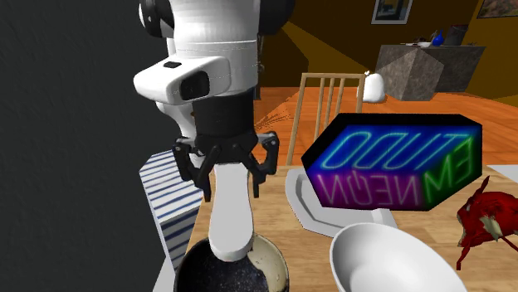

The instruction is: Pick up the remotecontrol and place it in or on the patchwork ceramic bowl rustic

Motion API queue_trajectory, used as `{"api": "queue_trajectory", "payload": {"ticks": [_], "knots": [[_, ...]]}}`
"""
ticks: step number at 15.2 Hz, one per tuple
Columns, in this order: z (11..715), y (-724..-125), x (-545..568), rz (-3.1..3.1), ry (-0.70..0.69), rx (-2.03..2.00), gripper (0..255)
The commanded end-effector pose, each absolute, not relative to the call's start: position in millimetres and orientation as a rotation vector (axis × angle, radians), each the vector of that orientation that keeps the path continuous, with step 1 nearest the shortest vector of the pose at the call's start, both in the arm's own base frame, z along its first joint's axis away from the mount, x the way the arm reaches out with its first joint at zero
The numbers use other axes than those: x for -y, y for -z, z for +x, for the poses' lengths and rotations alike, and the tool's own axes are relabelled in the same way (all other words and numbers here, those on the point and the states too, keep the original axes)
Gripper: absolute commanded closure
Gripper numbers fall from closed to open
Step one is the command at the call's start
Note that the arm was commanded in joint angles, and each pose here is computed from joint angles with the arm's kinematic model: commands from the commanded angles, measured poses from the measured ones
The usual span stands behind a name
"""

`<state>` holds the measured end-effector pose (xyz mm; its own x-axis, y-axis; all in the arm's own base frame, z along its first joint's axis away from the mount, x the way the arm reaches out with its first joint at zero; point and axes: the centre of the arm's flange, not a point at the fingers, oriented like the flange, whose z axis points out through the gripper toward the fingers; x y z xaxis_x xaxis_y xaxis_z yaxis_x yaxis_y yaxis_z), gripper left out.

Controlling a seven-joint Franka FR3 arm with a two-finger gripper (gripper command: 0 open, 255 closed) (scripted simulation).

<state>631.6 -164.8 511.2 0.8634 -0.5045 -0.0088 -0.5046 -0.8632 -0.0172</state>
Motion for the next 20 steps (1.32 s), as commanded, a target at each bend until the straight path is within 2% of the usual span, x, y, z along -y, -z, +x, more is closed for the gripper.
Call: {"api": "queue_trajectory", "payload": {"ticks": [1, 4, 20], "knots": [[655.1, -511.5, 179.3, -3.015, -0.005, -0.815, 255], [684.6, -512.9, 201.1, -3.015, -0.005, -0.815, 255], [684.6, -434.3, 201.1, -3.015, -0.005, -0.815, 255]]}}
